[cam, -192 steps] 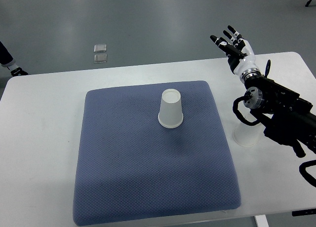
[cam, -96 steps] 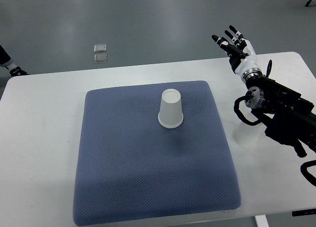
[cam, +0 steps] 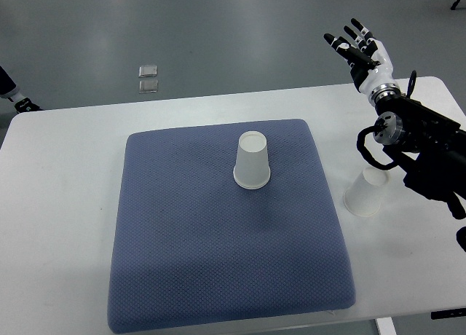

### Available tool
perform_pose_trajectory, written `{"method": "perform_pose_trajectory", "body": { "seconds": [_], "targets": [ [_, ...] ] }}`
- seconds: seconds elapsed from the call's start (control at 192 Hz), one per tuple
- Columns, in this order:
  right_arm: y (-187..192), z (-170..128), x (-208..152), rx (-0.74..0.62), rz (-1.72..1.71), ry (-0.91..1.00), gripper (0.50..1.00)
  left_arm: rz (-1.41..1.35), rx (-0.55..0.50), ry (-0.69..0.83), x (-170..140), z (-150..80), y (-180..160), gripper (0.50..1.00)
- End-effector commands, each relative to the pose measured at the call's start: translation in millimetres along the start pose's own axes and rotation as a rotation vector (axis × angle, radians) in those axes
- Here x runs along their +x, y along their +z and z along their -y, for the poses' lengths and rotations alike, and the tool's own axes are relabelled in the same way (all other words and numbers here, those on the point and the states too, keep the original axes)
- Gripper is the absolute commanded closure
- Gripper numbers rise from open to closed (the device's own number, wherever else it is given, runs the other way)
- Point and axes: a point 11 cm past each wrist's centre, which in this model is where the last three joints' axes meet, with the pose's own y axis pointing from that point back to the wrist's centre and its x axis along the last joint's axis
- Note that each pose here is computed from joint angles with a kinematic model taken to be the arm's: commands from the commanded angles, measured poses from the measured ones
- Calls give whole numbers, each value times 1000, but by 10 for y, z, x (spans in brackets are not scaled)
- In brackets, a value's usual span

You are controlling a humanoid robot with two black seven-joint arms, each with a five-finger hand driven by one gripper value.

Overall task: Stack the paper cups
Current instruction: 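Lower the right hand toward the white paper cup beside the pad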

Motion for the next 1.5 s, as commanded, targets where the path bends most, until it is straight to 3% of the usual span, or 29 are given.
{"method": "perform_pose_trajectory", "body": {
  "seconds": [0.0, 0.349, 0.64, 0.76, 1.16, 1.493],
  "targets": [
    [-195, 41, 38, 15, -51, -21, 587, 0, 0, 0, 0, 0, 0, 500],
    [-772, 28, 107, 6, -483, -236, 587, 0, 0, 0, 0, 0, 0, 500],
    [-1206, -162, 354, -121, -884, -511, 587, 0, 0, 0, 0, 0, 0, 500],
    [-1219, -342, 424, -213, -1068, -657, 587, 0, 0, 0, 0, 0, 0, 500],
    [-1057, -1061, 140, -350, -1454, -1093, 587, 0, 0, 0, 0, 0, 0, 500],
    [-809, -1247, -2, -353, -1700, -1243, 589, 0, 0, 0, 0, 0, 0, 500]
  ]
}}
